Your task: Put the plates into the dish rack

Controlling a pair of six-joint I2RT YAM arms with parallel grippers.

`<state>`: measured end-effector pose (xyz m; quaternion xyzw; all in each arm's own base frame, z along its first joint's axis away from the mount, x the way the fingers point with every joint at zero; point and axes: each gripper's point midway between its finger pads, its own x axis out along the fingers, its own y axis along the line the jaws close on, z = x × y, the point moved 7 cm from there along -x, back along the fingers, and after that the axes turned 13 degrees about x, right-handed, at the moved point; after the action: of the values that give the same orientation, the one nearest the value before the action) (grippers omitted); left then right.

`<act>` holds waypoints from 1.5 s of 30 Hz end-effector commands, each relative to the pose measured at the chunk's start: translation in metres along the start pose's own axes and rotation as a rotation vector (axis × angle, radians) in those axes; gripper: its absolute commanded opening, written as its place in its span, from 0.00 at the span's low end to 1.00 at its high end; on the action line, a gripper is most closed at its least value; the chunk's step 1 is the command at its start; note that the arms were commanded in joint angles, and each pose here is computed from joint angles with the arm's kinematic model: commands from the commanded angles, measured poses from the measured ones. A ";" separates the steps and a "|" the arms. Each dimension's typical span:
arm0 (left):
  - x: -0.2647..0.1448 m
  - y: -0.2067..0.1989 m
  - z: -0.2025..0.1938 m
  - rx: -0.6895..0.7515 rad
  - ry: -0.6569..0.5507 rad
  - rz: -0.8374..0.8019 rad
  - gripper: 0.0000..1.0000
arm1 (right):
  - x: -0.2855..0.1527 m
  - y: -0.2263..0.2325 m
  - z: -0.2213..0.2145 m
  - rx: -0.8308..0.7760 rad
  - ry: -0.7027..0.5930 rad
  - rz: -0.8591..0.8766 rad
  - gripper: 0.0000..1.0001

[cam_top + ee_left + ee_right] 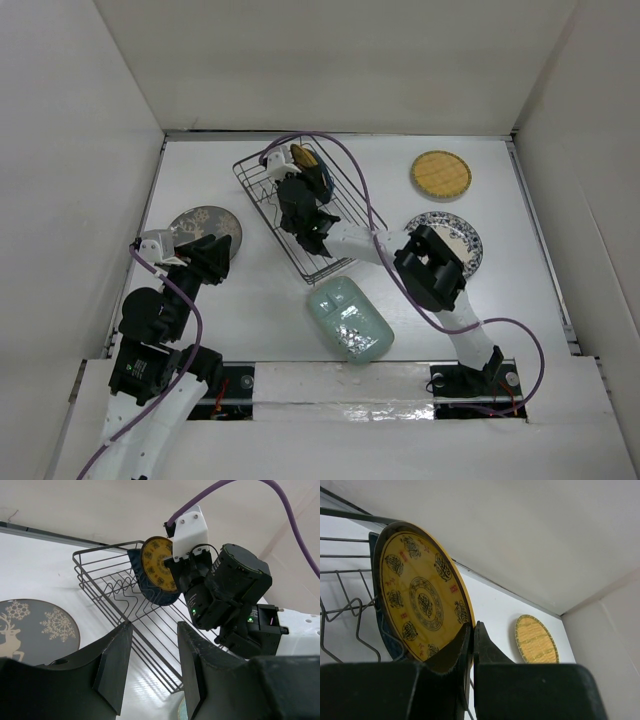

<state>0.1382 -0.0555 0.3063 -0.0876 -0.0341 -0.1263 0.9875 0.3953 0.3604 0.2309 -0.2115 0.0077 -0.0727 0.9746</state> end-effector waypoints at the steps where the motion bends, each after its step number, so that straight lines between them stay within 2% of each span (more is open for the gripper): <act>1: 0.001 -0.001 0.009 0.006 -0.041 -0.006 0.38 | -0.002 0.011 -0.021 0.018 0.056 -0.084 0.00; 8: 0.006 -0.004 0.006 0.011 -0.020 -0.031 0.38 | -0.013 -0.009 -0.007 0.167 0.071 -0.246 0.00; 13: 0.008 -0.006 0.004 0.015 -0.006 -0.047 0.38 | -0.018 -0.003 -0.013 0.188 0.084 -0.228 0.00; 18: 0.003 -0.005 0.007 0.009 -0.031 -0.040 0.38 | -0.004 0.011 -0.018 0.215 0.087 -0.095 0.00; 23: 0.003 -0.005 0.007 0.009 -0.028 -0.038 0.38 | 0.006 0.013 -0.015 0.234 0.090 -0.043 0.15; 24: 0.004 -0.004 0.007 0.009 -0.026 -0.036 0.38 | 0.005 0.012 -0.016 0.235 0.094 -0.031 0.22; 27: 0.006 -0.005 0.007 0.011 -0.021 -0.037 0.38 | 0.001 0.006 -0.007 0.266 0.099 0.007 0.34; 31: 0.006 -0.004 0.006 0.010 -0.019 -0.032 0.38 | -0.009 -0.017 0.016 0.339 0.093 0.069 0.43; 36: 0.007 -0.004 0.006 0.010 -0.018 -0.029 0.38 | -0.042 -0.042 0.041 0.489 0.126 0.347 0.52; 37: 0.006 -0.004 0.006 0.010 -0.016 -0.030 0.38 | -0.053 -0.063 0.057 0.536 0.103 0.382 0.52; 38: 0.007 -0.004 0.005 0.010 -0.013 -0.029 0.38 | -0.065 -0.059 0.037 0.553 0.150 0.456 0.52; 40: 0.007 -0.004 0.005 0.009 -0.011 -0.032 0.37 | -0.083 -0.071 0.028 0.601 0.174 0.537 0.42; 41: 0.007 -0.004 0.005 0.010 -0.011 -0.032 0.37 | -0.101 -0.083 0.013 0.617 0.204 0.626 0.28; 42: 0.008 -0.004 0.004 0.011 -0.009 -0.034 0.35 | -0.109 -0.088 0.005 0.669 0.231 0.666 0.00; 44: 0.008 -0.005 0.004 0.011 -0.006 -0.035 0.27 | -0.135 -0.104 -0.003 0.727 0.259 0.817 0.00; 45: 0.008 -0.005 0.004 0.012 -0.006 -0.036 0.25 | -0.151 -0.103 -0.039 0.709 0.355 0.845 0.00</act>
<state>0.1418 -0.0601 0.3030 -0.0822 -0.0209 -0.1404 0.9865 0.2665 0.2754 0.2911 0.1292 0.1143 0.2059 0.9632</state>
